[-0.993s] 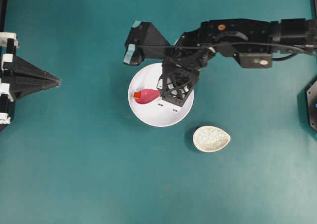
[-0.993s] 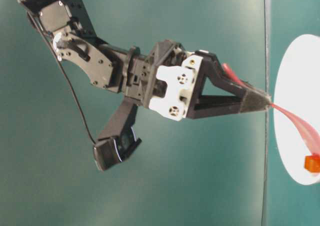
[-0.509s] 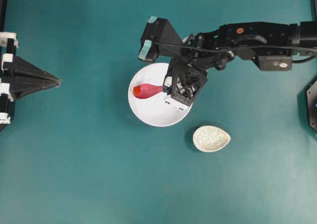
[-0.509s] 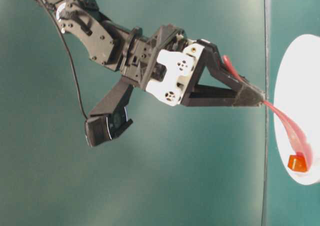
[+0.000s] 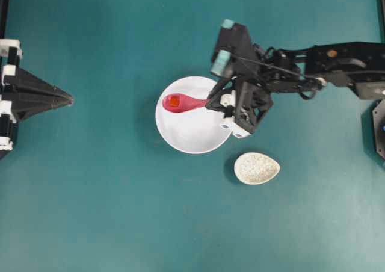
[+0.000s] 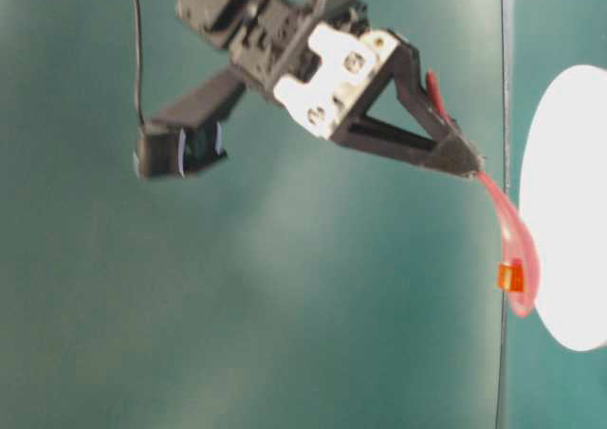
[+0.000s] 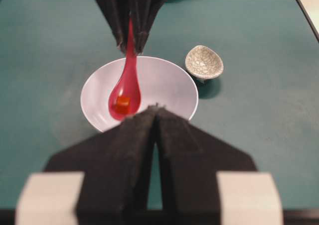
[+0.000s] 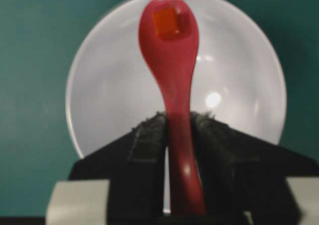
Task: Grip the spoon and scoop the red block from the bowl with right arm.
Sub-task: 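Lift the spoon holding the red cube up out of the bowl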
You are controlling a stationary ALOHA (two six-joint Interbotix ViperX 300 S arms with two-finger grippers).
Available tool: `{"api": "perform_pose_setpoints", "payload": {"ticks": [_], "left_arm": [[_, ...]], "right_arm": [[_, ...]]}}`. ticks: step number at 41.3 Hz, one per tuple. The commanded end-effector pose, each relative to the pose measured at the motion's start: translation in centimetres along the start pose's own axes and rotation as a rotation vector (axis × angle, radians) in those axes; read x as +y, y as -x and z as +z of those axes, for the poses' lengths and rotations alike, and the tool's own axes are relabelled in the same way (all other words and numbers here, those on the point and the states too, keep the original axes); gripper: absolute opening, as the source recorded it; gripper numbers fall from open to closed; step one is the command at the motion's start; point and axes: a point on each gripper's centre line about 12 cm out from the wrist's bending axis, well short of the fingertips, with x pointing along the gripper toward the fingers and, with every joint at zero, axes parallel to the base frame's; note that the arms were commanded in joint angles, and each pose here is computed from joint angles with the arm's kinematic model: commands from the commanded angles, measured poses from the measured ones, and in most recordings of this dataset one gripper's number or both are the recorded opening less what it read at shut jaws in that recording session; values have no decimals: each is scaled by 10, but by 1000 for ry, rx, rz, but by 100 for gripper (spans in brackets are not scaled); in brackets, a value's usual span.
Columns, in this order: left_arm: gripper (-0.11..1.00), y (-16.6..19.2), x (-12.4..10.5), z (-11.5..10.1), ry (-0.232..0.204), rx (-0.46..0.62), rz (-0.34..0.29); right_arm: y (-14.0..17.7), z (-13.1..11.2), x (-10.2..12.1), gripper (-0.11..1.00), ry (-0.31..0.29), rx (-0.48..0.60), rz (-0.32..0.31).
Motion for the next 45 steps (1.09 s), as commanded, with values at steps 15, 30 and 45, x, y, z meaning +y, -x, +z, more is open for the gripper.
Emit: {"api": "perform_pose_setpoints", "payload": {"ticks": [15,30,45], "left_arm": [[1,-1,0,11,0,-23,-2],[1,-2,0,11,-2,-21,-2],[1,-2,0,11,-2,-21,0]], "right_arm": [[38,-14,4,24,6,-218,42],[55,-5,8,24,-28,-260,65],[70,13,19,24,-12,-241,86]]}}
